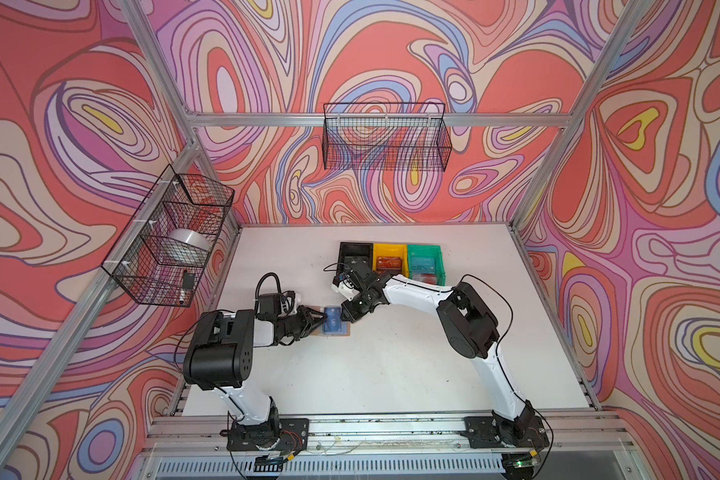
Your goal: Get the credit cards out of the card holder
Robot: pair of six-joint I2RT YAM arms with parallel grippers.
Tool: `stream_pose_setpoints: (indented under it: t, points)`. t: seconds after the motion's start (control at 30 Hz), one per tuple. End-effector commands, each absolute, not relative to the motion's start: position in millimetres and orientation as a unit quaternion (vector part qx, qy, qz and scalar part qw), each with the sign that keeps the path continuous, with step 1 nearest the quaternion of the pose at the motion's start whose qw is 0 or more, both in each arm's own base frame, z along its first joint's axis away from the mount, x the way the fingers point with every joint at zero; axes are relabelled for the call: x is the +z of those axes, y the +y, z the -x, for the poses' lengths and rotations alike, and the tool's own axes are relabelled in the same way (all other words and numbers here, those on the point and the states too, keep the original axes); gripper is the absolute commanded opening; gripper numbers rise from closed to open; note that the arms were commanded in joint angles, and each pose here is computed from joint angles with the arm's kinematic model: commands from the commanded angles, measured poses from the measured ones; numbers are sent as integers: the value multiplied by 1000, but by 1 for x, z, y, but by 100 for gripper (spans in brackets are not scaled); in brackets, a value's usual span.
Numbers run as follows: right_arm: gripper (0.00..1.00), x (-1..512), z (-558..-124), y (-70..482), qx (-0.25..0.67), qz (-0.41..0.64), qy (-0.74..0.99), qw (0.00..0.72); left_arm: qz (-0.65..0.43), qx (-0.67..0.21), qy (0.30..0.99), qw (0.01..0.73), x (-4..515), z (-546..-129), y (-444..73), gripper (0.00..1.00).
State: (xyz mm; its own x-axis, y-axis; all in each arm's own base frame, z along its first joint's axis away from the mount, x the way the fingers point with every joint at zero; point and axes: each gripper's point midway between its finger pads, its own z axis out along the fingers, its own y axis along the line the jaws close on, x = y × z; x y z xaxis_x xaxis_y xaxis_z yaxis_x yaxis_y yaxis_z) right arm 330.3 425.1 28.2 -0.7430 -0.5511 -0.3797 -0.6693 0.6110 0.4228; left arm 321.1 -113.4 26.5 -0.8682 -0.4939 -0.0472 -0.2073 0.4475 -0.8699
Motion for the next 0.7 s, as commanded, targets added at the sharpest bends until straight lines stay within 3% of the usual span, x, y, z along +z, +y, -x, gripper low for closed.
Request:
stream_pose_setpoints:
  t: [0.0,0.13,0.37,0.5,0.67]
  points:
    - [15,-36,-300,397,224,336,915,20,218,-474,842,140,17,-321,-115,28]
    - [15,-35,-301,397,224,337,914,20,220,-474,842,135,15,-321,-115,19]
    - [15,-36,-300,396,222,337,915,17,222,-478,839,135,13,-322,-115,16]
    - [15,-36,-300,396,222,337,915,16,222,-479,839,133,12,-321,-116,1]
    - [15,-37,-299,394,220,337,915,14,221,-482,837,132,11,-321,-116,0]
